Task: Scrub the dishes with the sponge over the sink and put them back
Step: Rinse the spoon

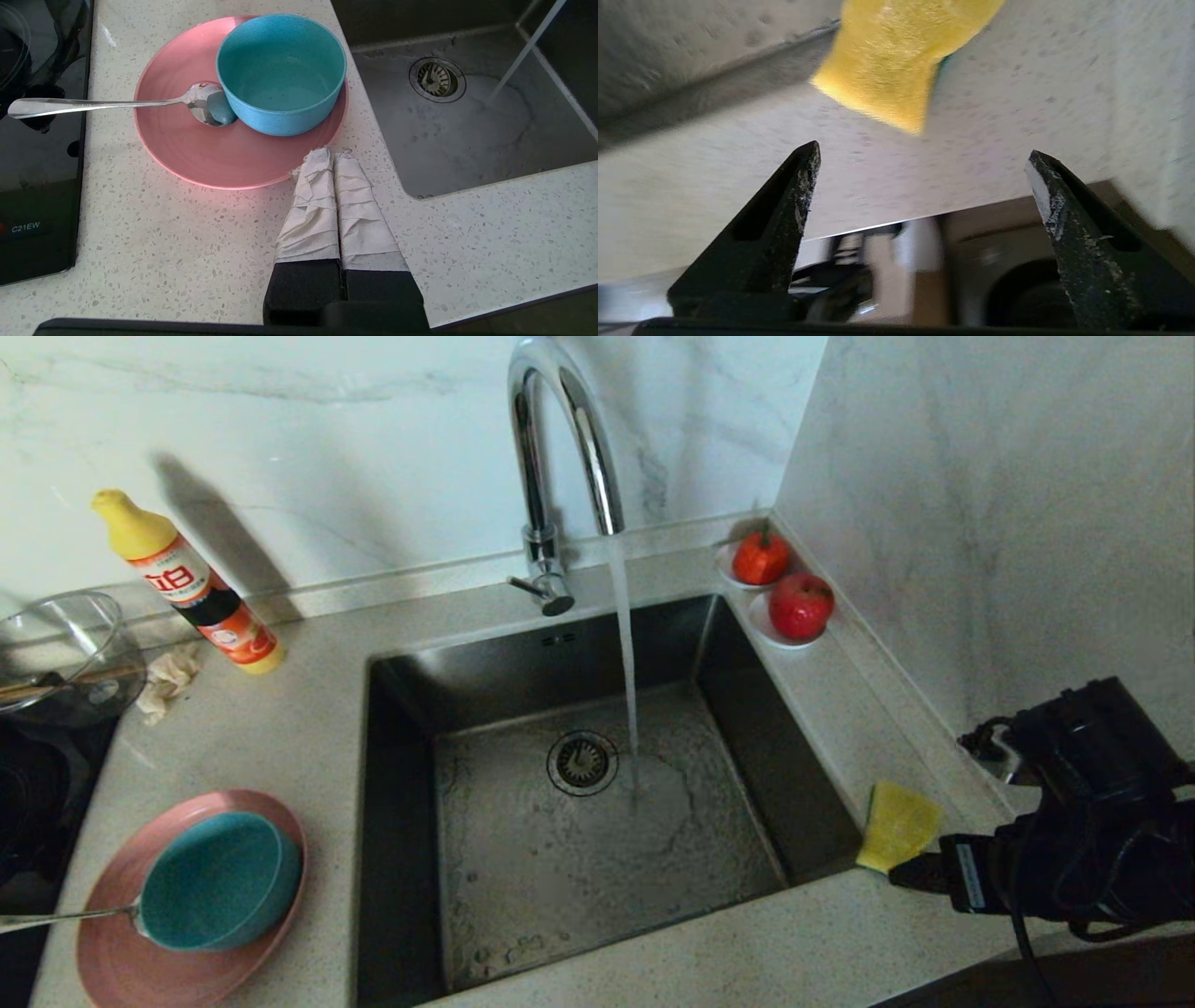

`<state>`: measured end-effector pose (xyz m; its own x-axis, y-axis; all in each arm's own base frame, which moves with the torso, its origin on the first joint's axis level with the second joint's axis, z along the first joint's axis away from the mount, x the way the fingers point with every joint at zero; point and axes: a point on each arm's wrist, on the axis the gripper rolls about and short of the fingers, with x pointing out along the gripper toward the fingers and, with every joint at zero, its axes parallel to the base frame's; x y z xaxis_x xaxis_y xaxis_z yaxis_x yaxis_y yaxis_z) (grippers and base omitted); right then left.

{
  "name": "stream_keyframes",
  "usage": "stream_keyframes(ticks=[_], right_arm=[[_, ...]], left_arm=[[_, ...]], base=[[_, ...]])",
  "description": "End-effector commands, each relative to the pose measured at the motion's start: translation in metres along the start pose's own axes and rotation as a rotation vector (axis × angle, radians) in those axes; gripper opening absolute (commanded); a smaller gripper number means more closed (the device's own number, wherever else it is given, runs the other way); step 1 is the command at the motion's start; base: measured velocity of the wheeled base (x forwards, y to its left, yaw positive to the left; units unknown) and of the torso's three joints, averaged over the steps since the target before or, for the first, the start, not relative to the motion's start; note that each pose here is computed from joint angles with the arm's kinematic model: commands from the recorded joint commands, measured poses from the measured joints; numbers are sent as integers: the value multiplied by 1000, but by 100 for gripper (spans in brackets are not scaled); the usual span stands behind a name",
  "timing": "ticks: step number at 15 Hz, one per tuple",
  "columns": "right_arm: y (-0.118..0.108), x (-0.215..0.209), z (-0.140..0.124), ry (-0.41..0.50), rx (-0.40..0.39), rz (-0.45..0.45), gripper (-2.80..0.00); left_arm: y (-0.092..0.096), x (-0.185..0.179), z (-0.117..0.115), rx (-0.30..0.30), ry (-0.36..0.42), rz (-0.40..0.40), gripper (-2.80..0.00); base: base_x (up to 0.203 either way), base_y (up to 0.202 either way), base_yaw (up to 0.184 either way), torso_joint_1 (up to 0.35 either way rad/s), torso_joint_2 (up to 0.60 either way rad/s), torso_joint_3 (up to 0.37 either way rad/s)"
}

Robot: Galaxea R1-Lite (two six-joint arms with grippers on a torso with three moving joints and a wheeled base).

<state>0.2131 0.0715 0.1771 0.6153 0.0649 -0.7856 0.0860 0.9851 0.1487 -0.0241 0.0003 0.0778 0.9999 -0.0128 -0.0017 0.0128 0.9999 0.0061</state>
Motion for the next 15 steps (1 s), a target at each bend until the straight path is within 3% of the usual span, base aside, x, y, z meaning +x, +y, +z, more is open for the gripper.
stream_keyframes(ticks=[1,9,15], right_arm=[[6,2,10,33,87,6,0],[21,23,28,214,343,-10,0],[26,40,34,243,428,-19,0]], left_arm=[[0,0,0,0,0,0,-280],[0,0,0,0,-2,1,-280],[0,0,0,0,0,0,-280]], base=[[0,0,0,0,0,0],[0,0,0,0,0,0],[0,0,0,0,0,0]])
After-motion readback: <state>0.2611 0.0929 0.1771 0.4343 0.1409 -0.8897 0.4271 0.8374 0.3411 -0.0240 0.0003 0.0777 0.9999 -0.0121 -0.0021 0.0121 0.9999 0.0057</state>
